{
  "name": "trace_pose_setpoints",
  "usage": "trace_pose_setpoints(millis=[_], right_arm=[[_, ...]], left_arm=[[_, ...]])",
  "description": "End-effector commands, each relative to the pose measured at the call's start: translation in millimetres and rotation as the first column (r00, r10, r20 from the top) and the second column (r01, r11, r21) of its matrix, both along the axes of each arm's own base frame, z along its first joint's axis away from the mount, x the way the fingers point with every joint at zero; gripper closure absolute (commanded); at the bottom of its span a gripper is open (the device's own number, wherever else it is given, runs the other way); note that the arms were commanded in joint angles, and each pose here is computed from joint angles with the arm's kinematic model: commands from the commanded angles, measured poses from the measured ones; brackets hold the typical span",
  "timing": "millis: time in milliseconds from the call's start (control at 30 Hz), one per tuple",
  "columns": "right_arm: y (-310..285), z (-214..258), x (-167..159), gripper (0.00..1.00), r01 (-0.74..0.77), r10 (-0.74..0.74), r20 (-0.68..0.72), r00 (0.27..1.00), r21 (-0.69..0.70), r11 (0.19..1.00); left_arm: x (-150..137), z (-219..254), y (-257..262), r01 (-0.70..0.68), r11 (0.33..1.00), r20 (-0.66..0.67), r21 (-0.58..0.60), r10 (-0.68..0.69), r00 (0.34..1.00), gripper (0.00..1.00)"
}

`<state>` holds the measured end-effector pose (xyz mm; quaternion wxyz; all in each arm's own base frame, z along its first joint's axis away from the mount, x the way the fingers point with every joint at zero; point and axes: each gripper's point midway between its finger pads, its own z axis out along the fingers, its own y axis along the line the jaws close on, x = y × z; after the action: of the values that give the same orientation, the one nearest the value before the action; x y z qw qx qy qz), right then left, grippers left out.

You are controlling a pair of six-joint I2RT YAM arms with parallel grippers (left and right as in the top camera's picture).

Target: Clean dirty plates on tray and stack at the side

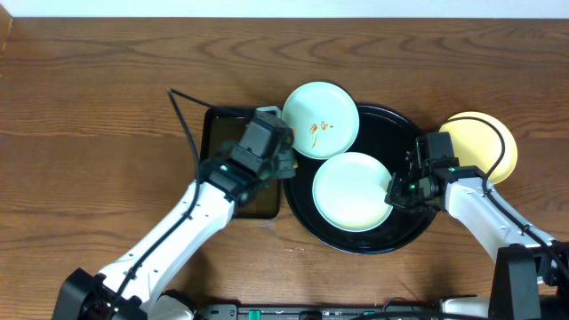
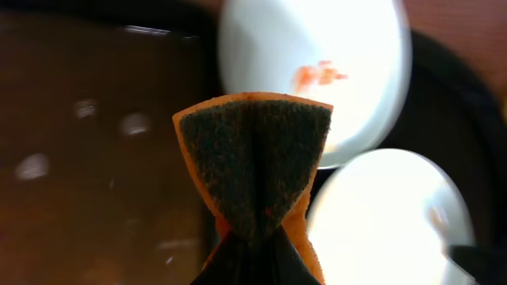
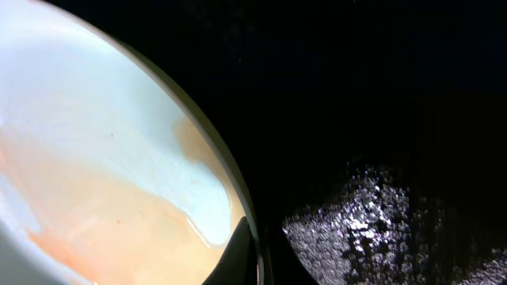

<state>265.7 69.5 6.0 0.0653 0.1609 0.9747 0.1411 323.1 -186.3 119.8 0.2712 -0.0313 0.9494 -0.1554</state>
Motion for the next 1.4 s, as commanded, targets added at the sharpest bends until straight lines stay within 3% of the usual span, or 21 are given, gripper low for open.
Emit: trace_pose_setpoints(millis=[0,167,433,633,1067,1233,1367], right_arm=[[1.5,11.4,13.5,0.99,-0.055,0.056,0.078,0.995,-0.017,0.998],[-7.7,43.3,36.3,0.99,-0.085,0.104,0.205,0.973,-0.098,0.992],[-31.1,112.4,56.2,0.99,-0.090,0.217,0.431,0.876,-0.297,0.951],[-56.2,155.3,60.9,0.99,-0.015,0.324,0.504,0.801,-0.525,0.851],[-8.8,203.9,66.3,0.99,-0.072,0.694,0.406,0.595,-0.833,0.549],[5.6,222.8,62.5,0.99,-0.019,0.759,0.345,0.552,-0.905,0.425],[11.1,236.8,61.0,0.99,0.036,0.773,0.335,0.540,-0.926,0.376]], left_arm=[[6.1,-9.8,29.4,-0.072,0.996,-0.029,0.050,0.074,0.997,0.92],[10.7,-18.0,59.4,-0.150,0.986,-0.069,0.074,0.155,0.986,0.92],[18.0,-34.3,94.6,-0.243,0.962,-0.106,0.124,0.256,0.961,0.92],[18.8,-57.7,101.4,-0.253,0.955,-0.160,0.156,0.277,0.947,0.92],[16.2,-82.8,102.2,-0.242,0.951,-0.217,0.191,0.281,0.935,0.92],[17.9,-82.1,101.7,-0.243,0.952,-0.210,0.187,0.280,0.936,0.92],[18.0,-82.1,101.7,-0.243,0.952,-0.210,0.187,0.280,0.937,0.92]])
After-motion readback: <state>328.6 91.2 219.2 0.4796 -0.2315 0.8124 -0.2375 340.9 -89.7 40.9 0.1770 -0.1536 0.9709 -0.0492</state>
